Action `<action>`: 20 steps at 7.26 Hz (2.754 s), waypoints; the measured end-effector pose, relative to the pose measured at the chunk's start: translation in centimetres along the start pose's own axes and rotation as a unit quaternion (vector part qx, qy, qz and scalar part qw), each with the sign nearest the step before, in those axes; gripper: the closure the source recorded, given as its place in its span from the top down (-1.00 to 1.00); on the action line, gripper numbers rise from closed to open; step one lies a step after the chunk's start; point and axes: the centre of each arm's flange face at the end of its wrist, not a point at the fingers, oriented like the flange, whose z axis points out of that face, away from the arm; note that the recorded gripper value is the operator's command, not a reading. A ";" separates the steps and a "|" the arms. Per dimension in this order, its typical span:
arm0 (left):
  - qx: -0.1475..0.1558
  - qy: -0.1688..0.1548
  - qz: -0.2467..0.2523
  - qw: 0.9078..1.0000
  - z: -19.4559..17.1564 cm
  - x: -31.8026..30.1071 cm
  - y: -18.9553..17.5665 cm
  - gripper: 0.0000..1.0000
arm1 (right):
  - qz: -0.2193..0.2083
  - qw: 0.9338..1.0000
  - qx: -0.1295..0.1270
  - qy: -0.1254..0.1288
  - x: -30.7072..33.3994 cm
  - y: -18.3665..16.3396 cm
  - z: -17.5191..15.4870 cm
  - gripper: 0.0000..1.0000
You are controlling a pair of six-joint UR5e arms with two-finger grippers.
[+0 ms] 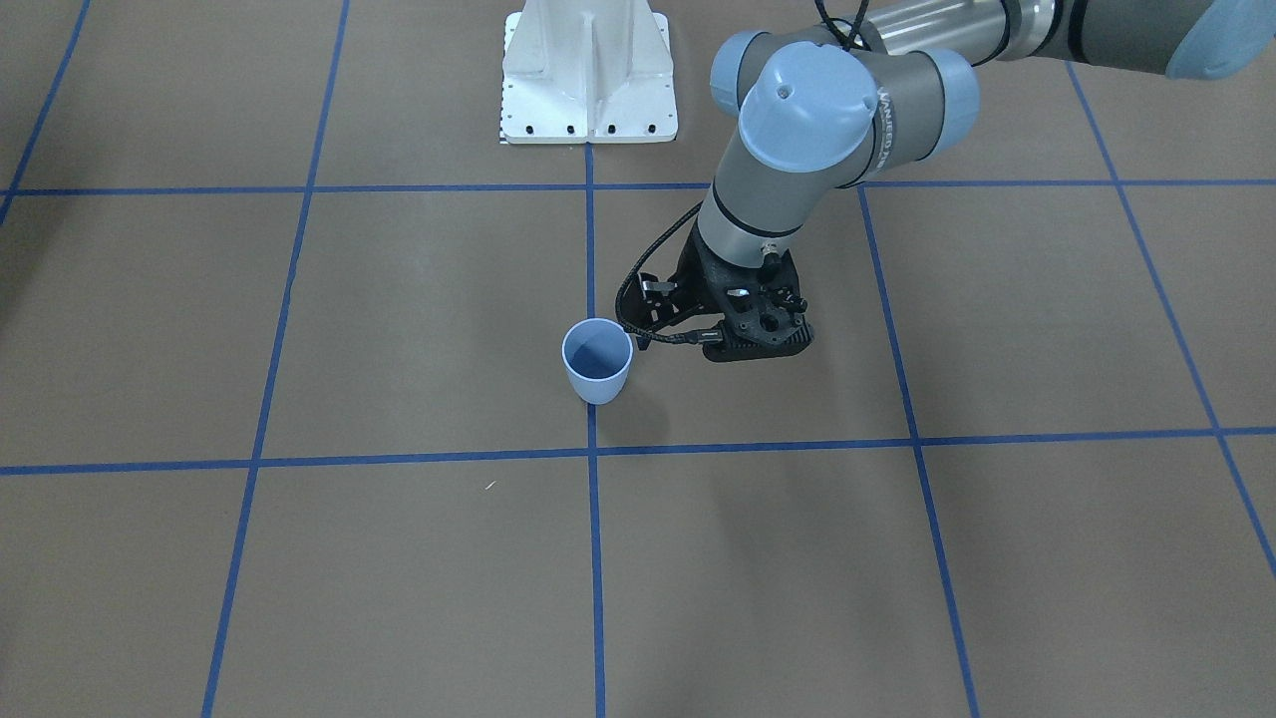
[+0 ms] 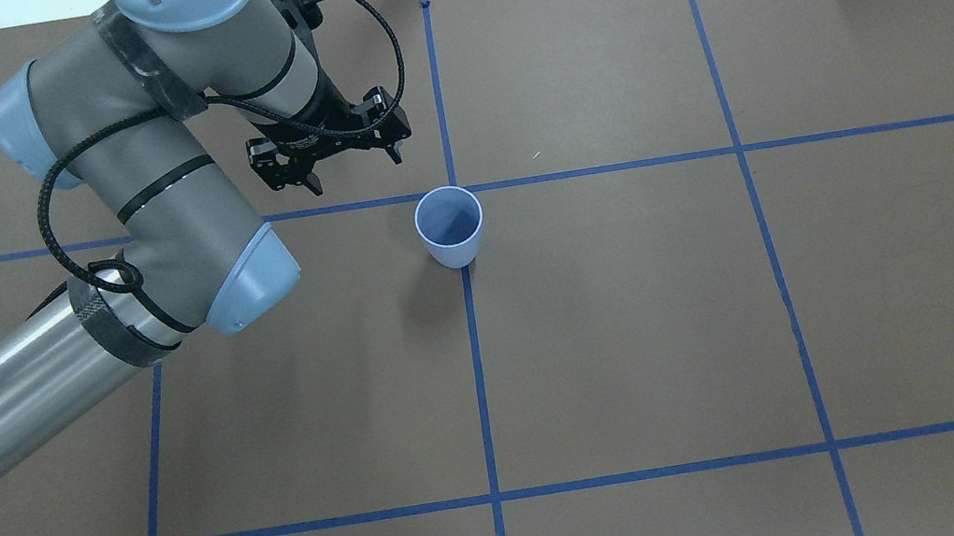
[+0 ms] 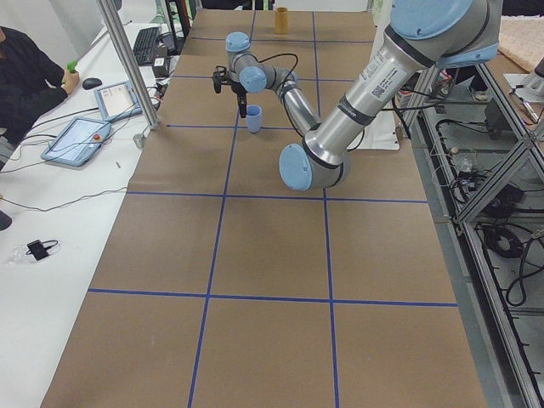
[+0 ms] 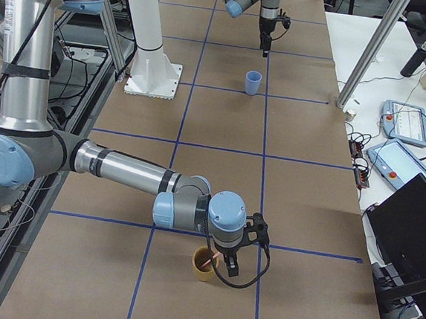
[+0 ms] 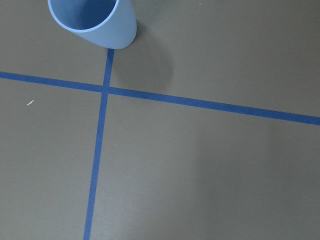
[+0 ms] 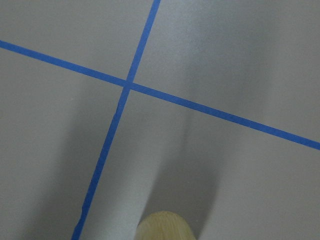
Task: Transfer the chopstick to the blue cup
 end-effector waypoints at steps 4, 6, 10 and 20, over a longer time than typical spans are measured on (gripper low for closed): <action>-0.001 -0.003 -0.001 1.000 0.3 -0.4 0.0 0.96 | -0.011 1.000 -0.002 -0.019 -1.0 -0.2 0.8 -0.03; -0.001 -0.002 0.000 1.000 0.3 -0.5 0.1 0.96 | -0.017 1.000 -0.003 -0.020 -1.0 0.0 0.9 -0.05; -0.002 0.007 0.004 1.000 -0.2 -0.4 1.0 0.96 | -0.019 1.000 -0.007 -0.022 -1.2 1.8 1.2 -0.05; -0.003 0.005 0.003 1.000 0.1 -0.7 1.1 0.96 | -0.025 1.000 -0.005 -0.009 -1.1 0.9 0.7 -1.00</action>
